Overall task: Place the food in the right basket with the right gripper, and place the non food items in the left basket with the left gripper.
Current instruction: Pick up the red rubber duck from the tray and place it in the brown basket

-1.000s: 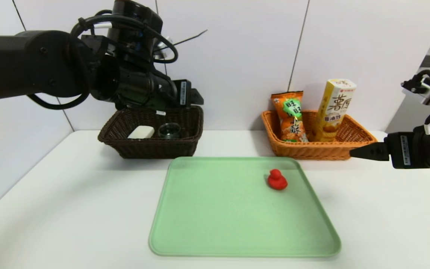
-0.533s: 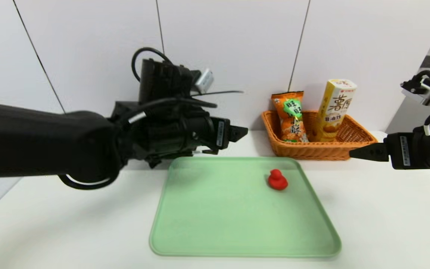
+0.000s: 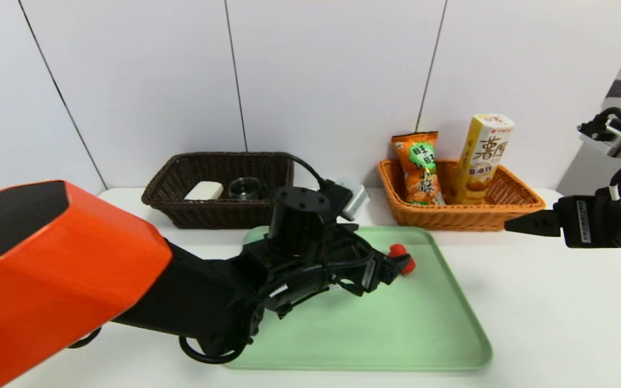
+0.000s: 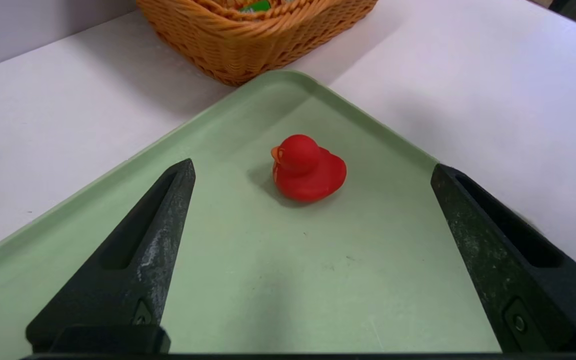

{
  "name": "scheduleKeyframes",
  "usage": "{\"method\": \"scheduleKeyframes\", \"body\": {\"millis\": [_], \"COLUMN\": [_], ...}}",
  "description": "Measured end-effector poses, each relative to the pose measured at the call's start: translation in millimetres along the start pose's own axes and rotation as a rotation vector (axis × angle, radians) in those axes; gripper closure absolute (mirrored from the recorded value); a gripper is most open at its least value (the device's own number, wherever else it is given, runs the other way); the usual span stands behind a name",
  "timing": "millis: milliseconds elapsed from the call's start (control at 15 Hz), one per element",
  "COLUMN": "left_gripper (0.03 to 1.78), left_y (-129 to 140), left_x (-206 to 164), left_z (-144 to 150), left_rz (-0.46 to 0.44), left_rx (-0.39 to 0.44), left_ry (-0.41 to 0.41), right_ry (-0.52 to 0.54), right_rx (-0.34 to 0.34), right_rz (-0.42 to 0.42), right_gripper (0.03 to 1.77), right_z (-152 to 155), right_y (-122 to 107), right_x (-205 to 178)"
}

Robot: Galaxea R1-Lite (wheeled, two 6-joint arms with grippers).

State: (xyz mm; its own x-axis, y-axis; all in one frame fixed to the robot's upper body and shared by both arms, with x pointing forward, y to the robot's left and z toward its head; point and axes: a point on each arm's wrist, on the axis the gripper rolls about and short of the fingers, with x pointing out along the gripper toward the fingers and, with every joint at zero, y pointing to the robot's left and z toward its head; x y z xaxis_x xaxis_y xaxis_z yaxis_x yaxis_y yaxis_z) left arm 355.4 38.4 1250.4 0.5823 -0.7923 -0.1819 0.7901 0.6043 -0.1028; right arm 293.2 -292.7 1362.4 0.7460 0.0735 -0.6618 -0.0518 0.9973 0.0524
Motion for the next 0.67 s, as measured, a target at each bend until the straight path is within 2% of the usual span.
{"method": "scheduleKeyframes", "body": {"millis": [267,667], "left_gripper": [0.13,0.12], "left_y": [3,6], "left_x": [19,42], "left_z": [-26,-34], "left_rz": [0.000,-0.014], "left_rx": [0.042,0.043], "left_ry": [0.037,0.035], "right_ry": [0.018,-0.022], "right_rx": [0.032,0.032], "right_rz": [-0.005,0.002], "right_gripper": [0.09,0.09], "right_z": [-1,6], "right_y": [0,2], "right_x": [5,17]}}
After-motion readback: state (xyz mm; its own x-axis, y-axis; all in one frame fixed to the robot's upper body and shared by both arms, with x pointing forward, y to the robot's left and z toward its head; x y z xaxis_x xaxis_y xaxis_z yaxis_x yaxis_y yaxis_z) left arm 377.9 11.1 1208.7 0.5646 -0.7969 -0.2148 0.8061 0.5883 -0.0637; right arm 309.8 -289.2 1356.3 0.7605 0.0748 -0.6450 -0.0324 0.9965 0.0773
